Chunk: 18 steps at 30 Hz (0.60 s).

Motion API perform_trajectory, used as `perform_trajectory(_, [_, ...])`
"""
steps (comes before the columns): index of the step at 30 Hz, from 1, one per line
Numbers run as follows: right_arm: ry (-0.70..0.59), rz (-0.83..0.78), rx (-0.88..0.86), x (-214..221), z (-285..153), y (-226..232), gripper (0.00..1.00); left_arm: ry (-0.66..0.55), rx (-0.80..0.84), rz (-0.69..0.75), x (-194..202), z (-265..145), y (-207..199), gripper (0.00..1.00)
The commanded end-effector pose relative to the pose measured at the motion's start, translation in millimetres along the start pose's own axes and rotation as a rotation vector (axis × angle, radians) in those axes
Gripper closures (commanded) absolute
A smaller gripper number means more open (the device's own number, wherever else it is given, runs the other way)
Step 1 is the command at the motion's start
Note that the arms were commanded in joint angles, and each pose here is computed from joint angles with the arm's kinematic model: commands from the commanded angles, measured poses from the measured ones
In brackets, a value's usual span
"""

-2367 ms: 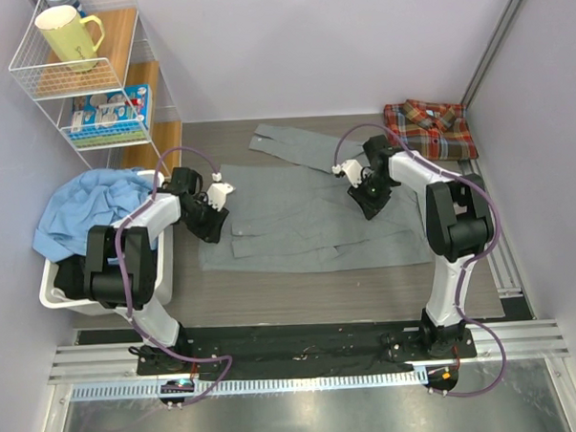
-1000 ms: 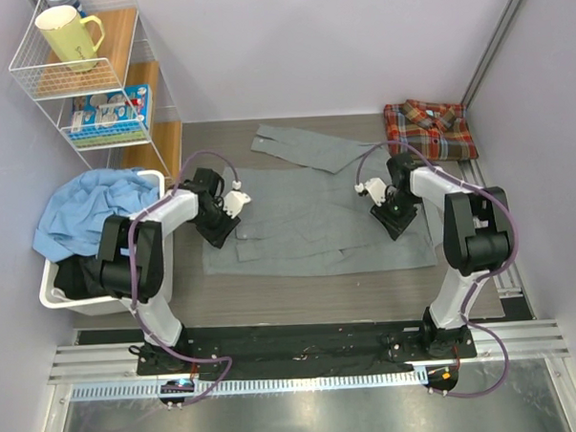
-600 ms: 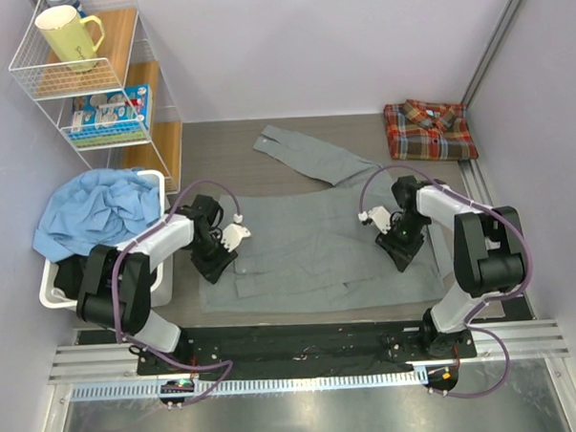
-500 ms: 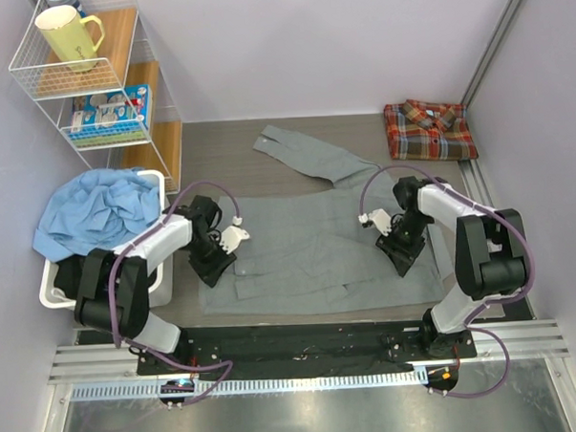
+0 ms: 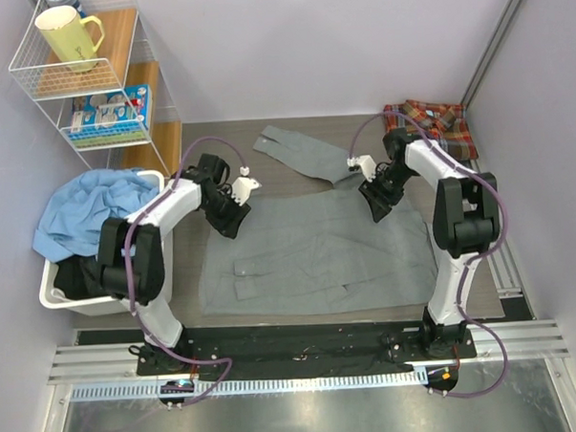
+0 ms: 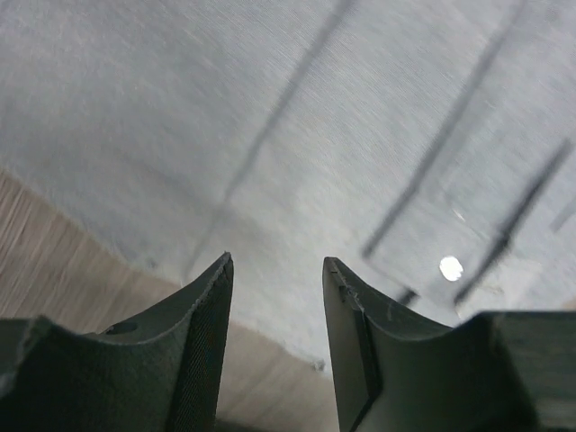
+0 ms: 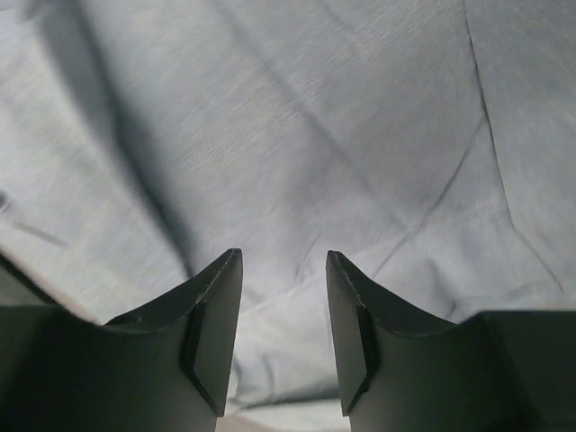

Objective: Fold and stack the long sleeve shirts
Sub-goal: Fold the shirt

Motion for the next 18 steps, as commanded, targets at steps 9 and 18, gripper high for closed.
perform_trajectory(9, [0.101,0.005,-0.042,24.3,51.0,-2.7,0.53,0.101,0.024,-0.076,15.1,45.4,11.8,0.56])
perform_trajectory(18, [-0.052,0.034,-0.052,-5.6,9.3,3.6,0.50,0.088,0.037,-0.038,18.0,25.9,2.1,0.55])
Point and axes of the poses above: each gripper's point midway between its finger pads, its own z axis out along the fingers, its own y axis along the line the jaws close on, x = y × z, the point moved 7 cm from there along -z, back along the fingers, and after that the axes turned 1 degree about z, right-handed, at the moved point
